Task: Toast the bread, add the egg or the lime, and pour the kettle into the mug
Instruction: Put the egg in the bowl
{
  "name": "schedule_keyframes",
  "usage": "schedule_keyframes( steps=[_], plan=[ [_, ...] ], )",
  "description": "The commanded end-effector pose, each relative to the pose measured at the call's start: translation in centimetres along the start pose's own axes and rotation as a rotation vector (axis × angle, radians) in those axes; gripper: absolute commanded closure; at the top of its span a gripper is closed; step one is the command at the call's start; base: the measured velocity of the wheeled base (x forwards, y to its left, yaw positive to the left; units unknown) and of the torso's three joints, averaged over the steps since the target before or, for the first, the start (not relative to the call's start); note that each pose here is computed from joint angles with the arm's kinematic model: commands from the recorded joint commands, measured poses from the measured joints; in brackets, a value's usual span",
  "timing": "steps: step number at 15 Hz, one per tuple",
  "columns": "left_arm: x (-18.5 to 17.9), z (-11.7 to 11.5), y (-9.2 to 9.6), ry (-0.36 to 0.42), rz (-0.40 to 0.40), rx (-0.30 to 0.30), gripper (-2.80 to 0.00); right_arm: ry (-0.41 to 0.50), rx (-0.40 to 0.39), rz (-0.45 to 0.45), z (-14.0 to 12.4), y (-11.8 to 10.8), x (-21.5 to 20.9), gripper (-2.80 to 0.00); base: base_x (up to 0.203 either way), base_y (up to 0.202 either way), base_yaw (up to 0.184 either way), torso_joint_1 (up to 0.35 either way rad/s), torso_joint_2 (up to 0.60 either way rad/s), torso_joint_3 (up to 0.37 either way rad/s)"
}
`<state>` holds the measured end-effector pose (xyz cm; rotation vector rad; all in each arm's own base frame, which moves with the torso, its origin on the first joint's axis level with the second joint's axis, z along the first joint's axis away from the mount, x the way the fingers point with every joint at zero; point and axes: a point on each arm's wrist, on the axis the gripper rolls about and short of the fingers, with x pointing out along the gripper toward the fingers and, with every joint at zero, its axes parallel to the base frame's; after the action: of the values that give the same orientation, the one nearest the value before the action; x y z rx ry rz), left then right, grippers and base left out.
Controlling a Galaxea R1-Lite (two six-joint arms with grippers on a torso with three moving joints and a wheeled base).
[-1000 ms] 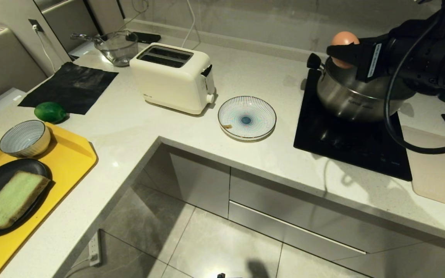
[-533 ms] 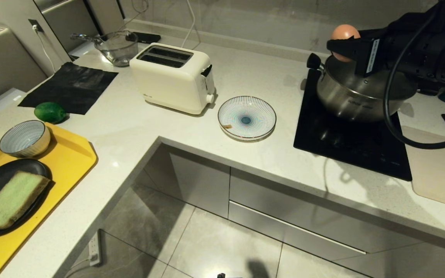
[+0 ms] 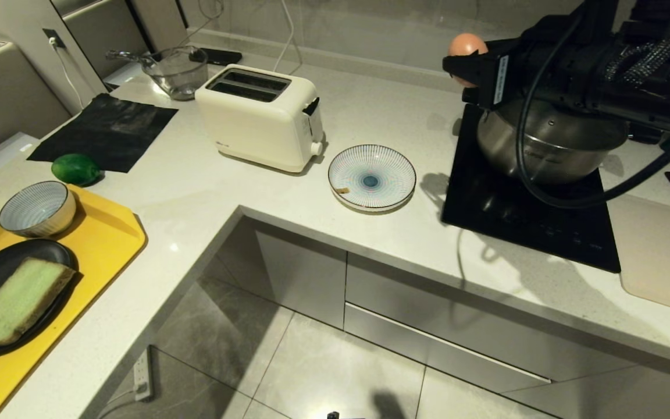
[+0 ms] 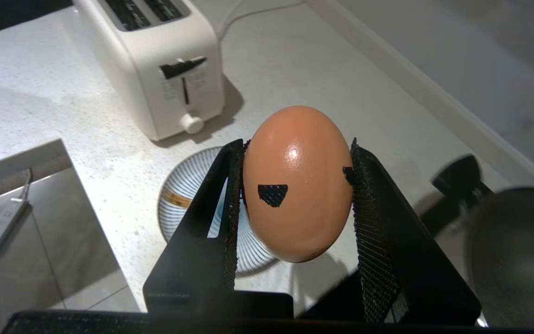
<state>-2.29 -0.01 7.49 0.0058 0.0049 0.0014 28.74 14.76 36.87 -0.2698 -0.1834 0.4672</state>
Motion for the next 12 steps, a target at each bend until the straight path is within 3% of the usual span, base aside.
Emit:
schedule_keyframes(
  steps=[1, 3, 12],
  plan=[
    [0.0, 0.0, 0.0, 0.001, 0.0, 0.0, 0.0, -0.021, 0.0, 0.011, -0.1, 0.4, 2.3, 0.0, 0.0, 0.0, 0.0, 0.0, 0.0, 0.0],
    [0.0, 0.0, 0.0, 0.001, 0.0, 0.0, 0.0, -0.059, 0.003, 0.021, 0.8, 0.8, 3.0, 0.0, 0.0, 0.0, 0.0, 0.0, 0.0, 0.0],
    [0.0, 0.0, 0.0, 0.001, 0.0, 0.0, 0.0, -0.057, 0.011, 0.071, 0.4, 2.8, 4.2, 0.0, 0.0, 0.0, 0.0, 0.0, 0.0, 0.0]
  ],
)
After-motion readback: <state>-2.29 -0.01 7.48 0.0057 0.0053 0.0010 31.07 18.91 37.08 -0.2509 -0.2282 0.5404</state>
